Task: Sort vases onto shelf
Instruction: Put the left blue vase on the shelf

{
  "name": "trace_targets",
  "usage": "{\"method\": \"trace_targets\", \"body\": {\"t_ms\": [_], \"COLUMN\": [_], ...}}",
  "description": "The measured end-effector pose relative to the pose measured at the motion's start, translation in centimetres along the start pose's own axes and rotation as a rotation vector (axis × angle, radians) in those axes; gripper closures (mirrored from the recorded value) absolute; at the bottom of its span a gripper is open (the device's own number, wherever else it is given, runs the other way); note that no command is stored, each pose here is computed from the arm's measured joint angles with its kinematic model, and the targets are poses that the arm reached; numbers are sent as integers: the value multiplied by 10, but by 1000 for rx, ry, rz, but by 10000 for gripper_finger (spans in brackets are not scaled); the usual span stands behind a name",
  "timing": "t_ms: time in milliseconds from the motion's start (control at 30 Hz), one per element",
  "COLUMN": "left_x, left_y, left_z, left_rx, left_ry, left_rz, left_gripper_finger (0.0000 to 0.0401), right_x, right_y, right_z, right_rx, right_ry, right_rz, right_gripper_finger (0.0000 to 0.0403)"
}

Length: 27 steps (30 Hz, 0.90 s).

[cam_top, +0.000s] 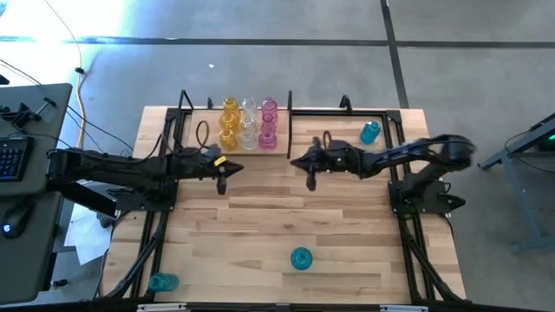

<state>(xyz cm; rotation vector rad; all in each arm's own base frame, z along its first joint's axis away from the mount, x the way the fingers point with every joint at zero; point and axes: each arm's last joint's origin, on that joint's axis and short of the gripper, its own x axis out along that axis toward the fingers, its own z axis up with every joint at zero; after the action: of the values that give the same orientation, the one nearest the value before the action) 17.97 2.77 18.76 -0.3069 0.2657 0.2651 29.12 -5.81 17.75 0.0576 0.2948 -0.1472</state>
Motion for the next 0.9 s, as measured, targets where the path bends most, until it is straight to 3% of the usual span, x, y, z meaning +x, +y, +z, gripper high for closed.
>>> {"method": "trace_targets", "body": {"t_ms": [167,400,600,800,900], "left_x": [-4,-5,-5,-4,-2], "left_y": [4,5,3,-5,-13], "left_z": [-13,-15,-14,-13,-4], "left_rx": [-9,41,65,105,145], "left_ry": [-101,-131,-123,-42,80], "left_rz": [-36,-39,-110,-271,-307], "left_gripper_finger": [401,401,401,401,401], "right_x": [-42,-97,-105,-95,-85], "right_y": [-4,-9,-9,-4,0], "right_z": [15,28,32,32,31], "right_rx": [47,170,195,194,147], "right_ry": [147,177,152,158,145], "right_rz": [-250,-561,-560,-412,-364], "right_gripper_finger": [378,269,203,195,198]}}
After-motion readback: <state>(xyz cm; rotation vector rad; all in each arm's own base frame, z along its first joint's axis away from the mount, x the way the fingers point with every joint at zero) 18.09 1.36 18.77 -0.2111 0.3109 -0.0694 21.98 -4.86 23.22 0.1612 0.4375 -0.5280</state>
